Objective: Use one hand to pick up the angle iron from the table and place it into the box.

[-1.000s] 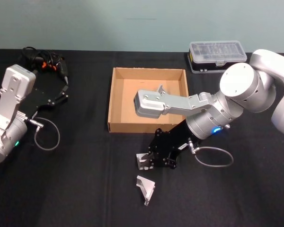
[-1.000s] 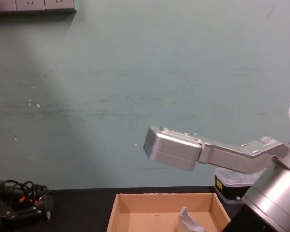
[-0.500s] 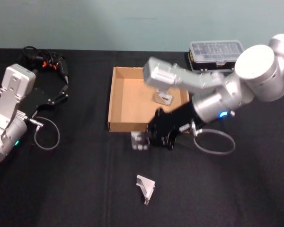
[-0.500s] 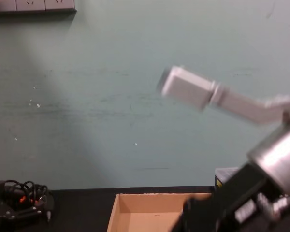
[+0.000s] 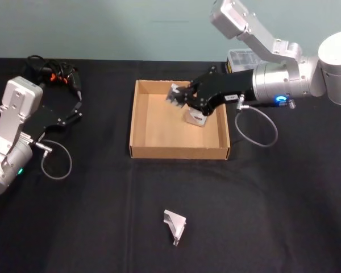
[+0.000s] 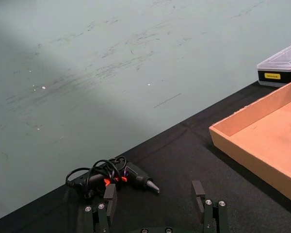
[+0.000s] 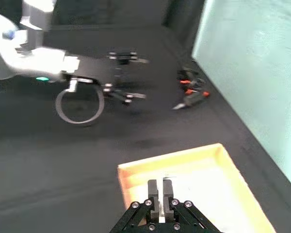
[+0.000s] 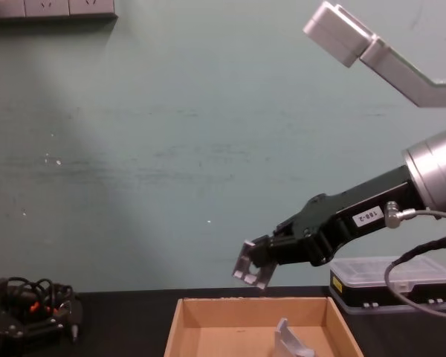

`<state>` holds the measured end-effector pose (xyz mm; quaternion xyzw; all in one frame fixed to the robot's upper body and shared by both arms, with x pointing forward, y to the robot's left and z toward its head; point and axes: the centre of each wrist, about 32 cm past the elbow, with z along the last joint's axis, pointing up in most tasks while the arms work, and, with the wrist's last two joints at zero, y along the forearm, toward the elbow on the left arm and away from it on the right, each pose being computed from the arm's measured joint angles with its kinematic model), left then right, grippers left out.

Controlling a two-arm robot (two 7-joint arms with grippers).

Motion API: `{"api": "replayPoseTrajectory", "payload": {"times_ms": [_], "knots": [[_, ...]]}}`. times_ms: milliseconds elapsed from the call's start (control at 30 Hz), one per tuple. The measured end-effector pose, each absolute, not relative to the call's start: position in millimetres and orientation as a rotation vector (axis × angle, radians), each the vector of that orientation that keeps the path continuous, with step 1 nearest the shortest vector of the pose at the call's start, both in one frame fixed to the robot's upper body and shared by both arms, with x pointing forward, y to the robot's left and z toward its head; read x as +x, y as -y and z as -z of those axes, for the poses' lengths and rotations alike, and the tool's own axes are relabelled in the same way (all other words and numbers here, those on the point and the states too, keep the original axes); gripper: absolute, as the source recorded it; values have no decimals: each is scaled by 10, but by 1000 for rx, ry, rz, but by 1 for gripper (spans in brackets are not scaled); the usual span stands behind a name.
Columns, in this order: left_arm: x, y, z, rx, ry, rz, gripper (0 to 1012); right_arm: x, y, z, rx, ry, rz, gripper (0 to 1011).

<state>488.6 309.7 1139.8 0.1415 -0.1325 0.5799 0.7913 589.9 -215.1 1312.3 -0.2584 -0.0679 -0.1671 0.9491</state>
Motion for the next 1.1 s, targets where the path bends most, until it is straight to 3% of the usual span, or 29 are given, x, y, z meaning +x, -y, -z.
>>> {"api": "replayPoseTrajectory", "payload": {"times_ms": [133,1100], "knots": [[4886,-3097,-11398,305,285,-1248,1000,5964,2177,-13018,-528,106,400,57],[4886,-3097,-11398,305,285,-1248,1000,5999,2390,-12539,-672,-5,433,57]]}}
